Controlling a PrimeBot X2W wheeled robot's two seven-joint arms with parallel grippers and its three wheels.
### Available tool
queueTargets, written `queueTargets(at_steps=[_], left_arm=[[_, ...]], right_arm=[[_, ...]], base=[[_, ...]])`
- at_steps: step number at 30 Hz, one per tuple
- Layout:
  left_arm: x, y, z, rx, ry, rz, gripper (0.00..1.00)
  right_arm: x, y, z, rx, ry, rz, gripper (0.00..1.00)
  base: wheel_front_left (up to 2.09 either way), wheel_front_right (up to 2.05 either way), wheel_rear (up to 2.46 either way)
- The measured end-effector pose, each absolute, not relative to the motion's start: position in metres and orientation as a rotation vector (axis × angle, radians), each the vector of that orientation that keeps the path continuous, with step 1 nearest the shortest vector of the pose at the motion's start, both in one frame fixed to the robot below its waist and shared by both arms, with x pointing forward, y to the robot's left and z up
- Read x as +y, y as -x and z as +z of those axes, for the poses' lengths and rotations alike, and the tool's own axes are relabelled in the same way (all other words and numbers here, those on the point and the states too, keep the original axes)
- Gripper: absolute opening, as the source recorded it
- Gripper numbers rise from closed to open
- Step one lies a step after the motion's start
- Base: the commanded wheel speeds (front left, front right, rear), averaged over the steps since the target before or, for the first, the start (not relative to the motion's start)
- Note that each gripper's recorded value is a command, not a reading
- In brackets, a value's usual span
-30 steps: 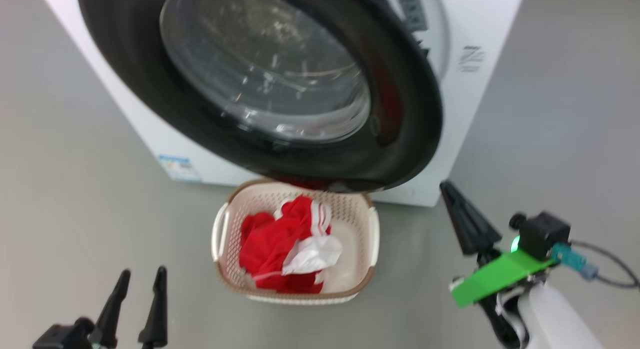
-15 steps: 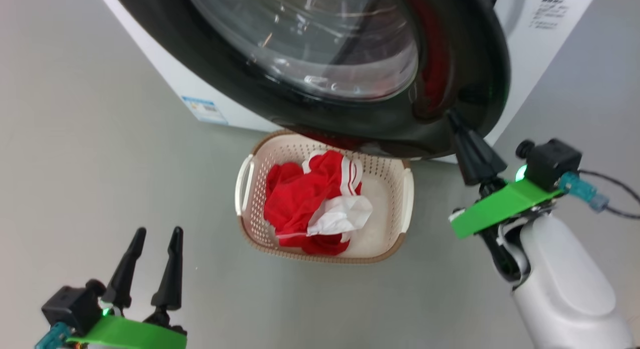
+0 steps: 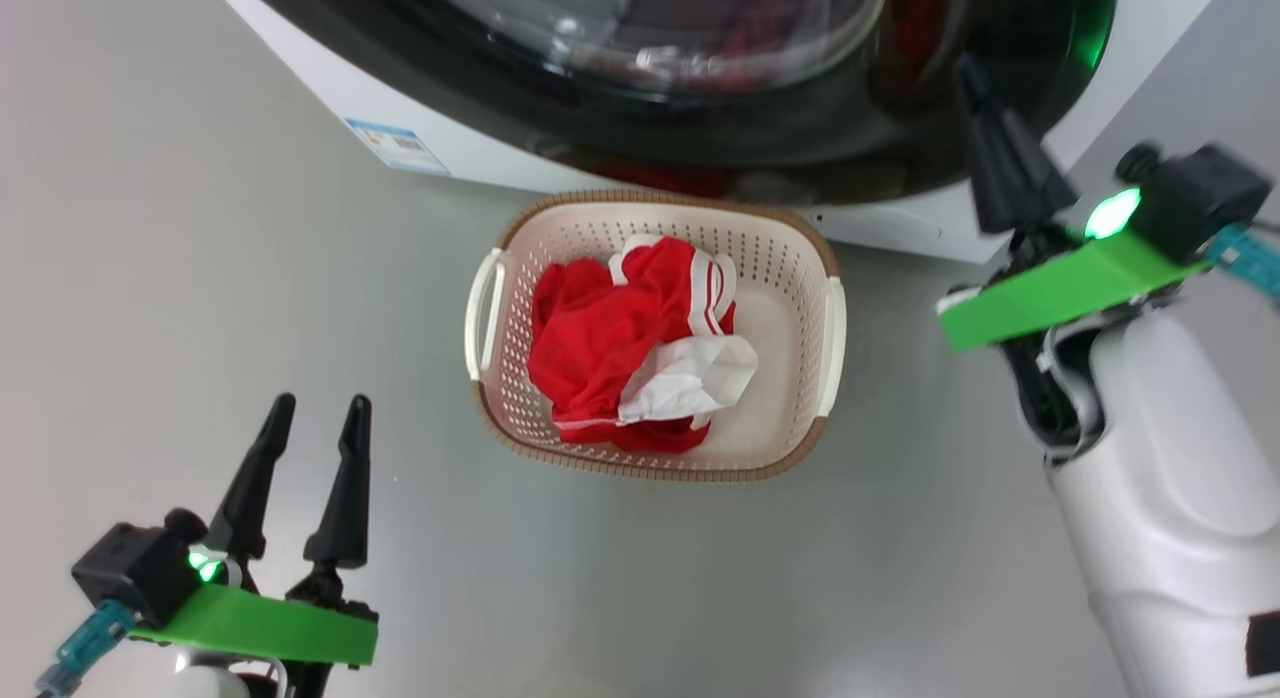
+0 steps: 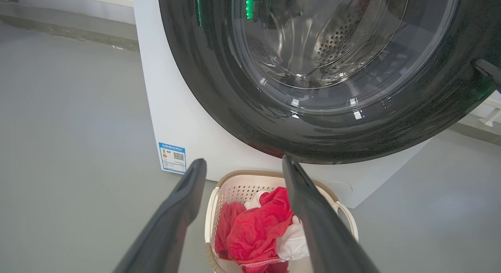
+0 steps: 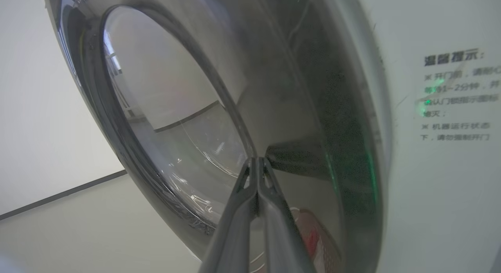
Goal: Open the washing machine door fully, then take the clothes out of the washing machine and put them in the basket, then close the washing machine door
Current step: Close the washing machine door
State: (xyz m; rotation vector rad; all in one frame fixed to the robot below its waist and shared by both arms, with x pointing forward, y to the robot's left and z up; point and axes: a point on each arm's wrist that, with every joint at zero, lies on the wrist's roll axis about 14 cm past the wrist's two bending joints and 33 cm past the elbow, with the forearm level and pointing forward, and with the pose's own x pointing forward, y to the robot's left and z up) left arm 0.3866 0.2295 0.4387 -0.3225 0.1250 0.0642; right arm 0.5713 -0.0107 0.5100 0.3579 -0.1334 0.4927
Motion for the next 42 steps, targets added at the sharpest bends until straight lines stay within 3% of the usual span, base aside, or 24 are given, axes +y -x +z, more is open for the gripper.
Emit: queueTargets(at_steps=[8, 23, 24, 26, 27, 42], left_arm=[[0.226, -0.402, 0.43, 0.14, 0.317, 0.047, 1.0], [0.22, -0.413, 0.431, 0.132, 0.322, 0.02, 1.0], [0.22, -0.413, 0.432, 0.129, 0.323, 0.02, 1.0], [0.22, -0.412, 0.435, 0.123, 0.323, 0.019, 1.0], [0.221, -0.411, 0.436, 0.12, 0.321, 0.018, 1.0], [0.22, -0.383, 0.445, 0.112, 0.32, 0.012, 1.0]], right_arm=[[-0.026, -0.598, 0.515, -0.186, -0.383, 0.433, 0.0], [-0.027, -0.599, 0.522, -0.206, -0.385, 0.419, 0.01], [-0.026, -0.597, 0.523, -0.203, -0.38, 0.421, 0.14], [-0.025, -0.59, 0.519, -0.184, -0.367, 0.427, 0.68], [-0.026, -0.585, 0.515, -0.169, -0.362, 0.427, 1.0], [-0.061, -0.504, 0.479, -0.006, -0.271, 0.388, 1.0]], base=[[0.0, 0.0, 0.0], [0.0, 0.0, 0.0], [0.0, 0.0, 0.0], [0.0, 0.0, 0.0], [0.0, 0.0, 0.0], [0.0, 0.0, 0.0]])
